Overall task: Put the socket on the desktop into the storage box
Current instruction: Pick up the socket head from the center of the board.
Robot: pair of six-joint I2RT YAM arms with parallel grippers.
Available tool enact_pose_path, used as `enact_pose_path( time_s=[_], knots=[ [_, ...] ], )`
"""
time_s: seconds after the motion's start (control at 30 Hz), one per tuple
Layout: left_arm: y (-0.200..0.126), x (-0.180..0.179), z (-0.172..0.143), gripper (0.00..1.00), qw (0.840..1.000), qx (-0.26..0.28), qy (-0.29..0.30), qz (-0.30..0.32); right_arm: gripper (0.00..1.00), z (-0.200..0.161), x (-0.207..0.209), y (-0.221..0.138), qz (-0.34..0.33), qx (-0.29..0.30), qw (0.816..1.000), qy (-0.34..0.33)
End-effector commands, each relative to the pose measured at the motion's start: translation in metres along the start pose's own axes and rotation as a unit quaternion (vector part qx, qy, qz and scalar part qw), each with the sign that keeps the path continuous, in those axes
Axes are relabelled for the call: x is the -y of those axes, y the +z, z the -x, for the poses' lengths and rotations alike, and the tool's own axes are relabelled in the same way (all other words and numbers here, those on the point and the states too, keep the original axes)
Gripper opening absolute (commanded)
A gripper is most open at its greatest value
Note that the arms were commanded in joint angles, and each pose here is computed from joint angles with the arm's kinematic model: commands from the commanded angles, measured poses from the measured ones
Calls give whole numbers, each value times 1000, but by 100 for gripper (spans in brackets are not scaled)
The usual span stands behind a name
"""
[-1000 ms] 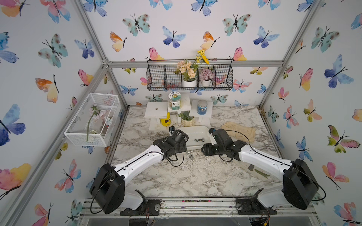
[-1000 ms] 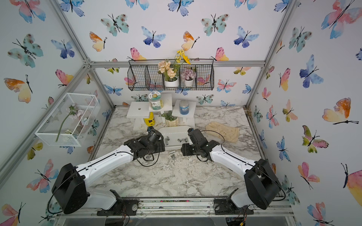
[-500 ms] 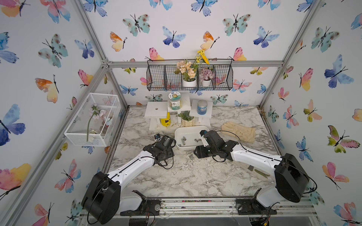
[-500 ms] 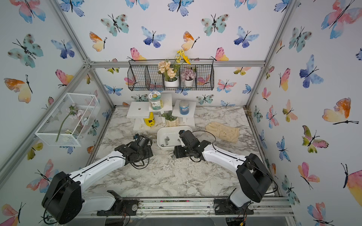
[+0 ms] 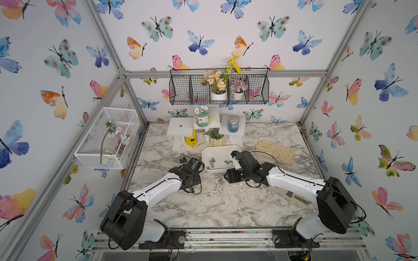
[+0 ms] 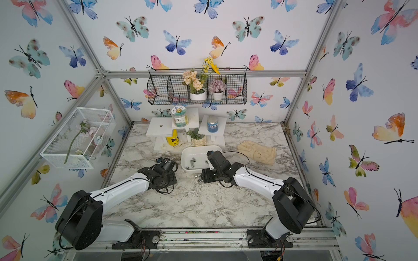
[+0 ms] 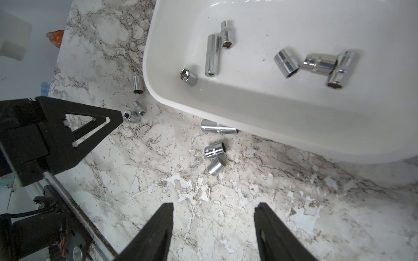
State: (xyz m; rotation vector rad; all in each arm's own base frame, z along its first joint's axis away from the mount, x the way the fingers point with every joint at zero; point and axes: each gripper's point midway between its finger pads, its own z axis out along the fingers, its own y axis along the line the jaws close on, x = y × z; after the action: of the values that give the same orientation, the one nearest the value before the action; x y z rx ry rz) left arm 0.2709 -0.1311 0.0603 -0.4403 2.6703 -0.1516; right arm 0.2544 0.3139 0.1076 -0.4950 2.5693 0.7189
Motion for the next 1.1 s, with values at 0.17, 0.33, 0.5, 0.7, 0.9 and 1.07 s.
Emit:
enact_pose_path(
  time_s=[0.17, 0.33, 0.5, 0.7, 0.9, 1.07],
  knots=[
    [16, -8, -2, 49, 1000, -9, -5, 25, 61, -4, -15, -1, 27, 1, 999, -17],
    [23, -9, -2, 43, 999, -15, 0, 35, 61, -8, -14, -1, 28, 1, 1000, -12],
    [29, -12, -5, 38, 999, -20, 1, 45, 61, -9, -12, -2, 25, 3, 1000, -9],
    [31, -17, -7, 32, 998, -21, 0, 51, 61, -9, -11, -1, 25, 2, 1000, -8],
    [33, -20, -6, 33, 998, -21, 0, 54, 60, -9, -11, -1, 24, 3, 1000, -5],
    [34, -20, -3, 32, 998, -20, 1, 55, 60, -10, -10, -2, 22, 5, 1000, -3]
  ],
)
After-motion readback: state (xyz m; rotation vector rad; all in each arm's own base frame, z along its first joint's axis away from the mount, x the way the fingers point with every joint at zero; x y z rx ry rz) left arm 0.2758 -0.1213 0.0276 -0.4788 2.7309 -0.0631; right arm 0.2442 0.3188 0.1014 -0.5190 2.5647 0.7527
